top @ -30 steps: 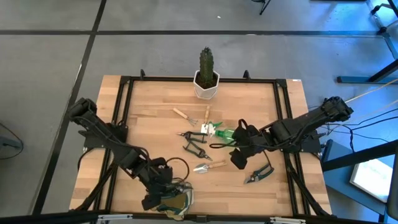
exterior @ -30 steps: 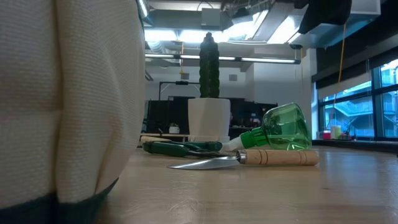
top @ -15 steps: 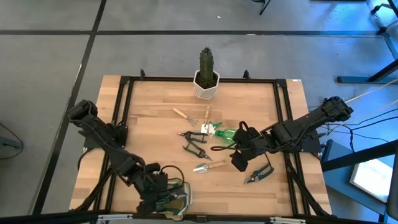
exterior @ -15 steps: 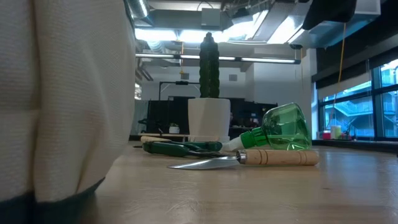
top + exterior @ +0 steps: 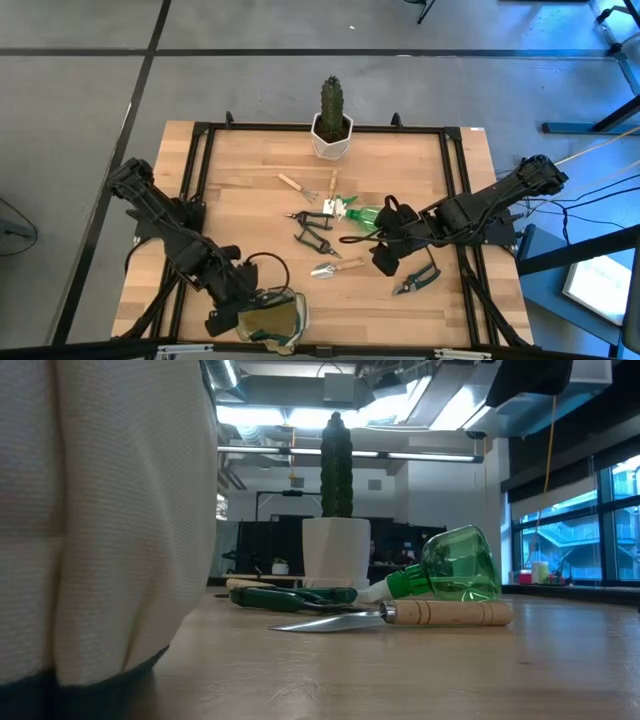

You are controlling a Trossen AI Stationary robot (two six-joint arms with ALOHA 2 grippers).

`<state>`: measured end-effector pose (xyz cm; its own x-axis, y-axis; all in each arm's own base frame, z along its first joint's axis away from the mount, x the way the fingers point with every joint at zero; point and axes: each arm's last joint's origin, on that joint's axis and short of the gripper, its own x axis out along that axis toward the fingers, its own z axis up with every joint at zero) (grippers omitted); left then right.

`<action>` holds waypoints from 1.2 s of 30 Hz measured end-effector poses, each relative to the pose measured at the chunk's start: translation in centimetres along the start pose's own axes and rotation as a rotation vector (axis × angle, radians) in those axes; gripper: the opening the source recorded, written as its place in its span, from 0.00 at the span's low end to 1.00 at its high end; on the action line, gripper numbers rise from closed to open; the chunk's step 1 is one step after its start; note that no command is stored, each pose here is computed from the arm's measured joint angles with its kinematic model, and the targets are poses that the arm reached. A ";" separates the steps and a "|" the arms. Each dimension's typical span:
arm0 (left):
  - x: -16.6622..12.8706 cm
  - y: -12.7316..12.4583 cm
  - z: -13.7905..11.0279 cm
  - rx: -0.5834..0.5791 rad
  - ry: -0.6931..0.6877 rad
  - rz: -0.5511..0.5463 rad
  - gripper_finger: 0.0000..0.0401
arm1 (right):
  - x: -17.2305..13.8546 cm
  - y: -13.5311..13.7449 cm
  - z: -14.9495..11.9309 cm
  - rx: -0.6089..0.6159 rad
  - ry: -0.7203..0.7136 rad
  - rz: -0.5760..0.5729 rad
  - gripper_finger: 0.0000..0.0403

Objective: Pick & Place Garden tools in Gardening bag
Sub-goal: Put the shear scissors into the gardening bag

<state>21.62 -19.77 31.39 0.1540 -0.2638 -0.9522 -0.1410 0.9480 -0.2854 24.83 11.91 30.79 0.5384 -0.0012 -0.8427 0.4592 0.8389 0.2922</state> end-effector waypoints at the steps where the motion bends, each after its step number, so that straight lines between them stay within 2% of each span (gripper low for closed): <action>1: 0.1 0.0 0.1 -0.003 0.025 -0.013 0.10 | 0.0 0.0 0.0 0.000 -0.006 -0.004 0.59; 4: 0.4 0.1 0.5 -0.009 0.086 -0.052 0.10 | 0.0 0.0 0.0 0.000 -0.008 -0.005 0.59; 10: 1.5 -1.2 2.1 0.047 0.147 -0.068 0.10 | 0.0 0.0 0.1 0.002 -0.013 0.000 0.59; 18: 2.7 -1.3 4.6 0.096 0.270 0.057 0.10 | 0.0 0.2 0.1 0.006 -0.021 0.010 0.59; 30: 2.9 -1.3 5.9 0.075 0.253 -0.021 0.10 | -0.2 0.6 -0.3 0.000 -0.045 0.014 0.59; 36: 4.1 -1.6 6.2 0.026 0.265 -0.010 0.10 | -0.2 0.7 -0.3 0.011 -0.037 0.027 0.59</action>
<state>28.52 -21.26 28.66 -0.1067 -0.3077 -0.9455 -0.1146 0.9484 -0.2957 24.81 12.63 31.00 0.5763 0.0011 -0.8172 0.4521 0.8326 0.3199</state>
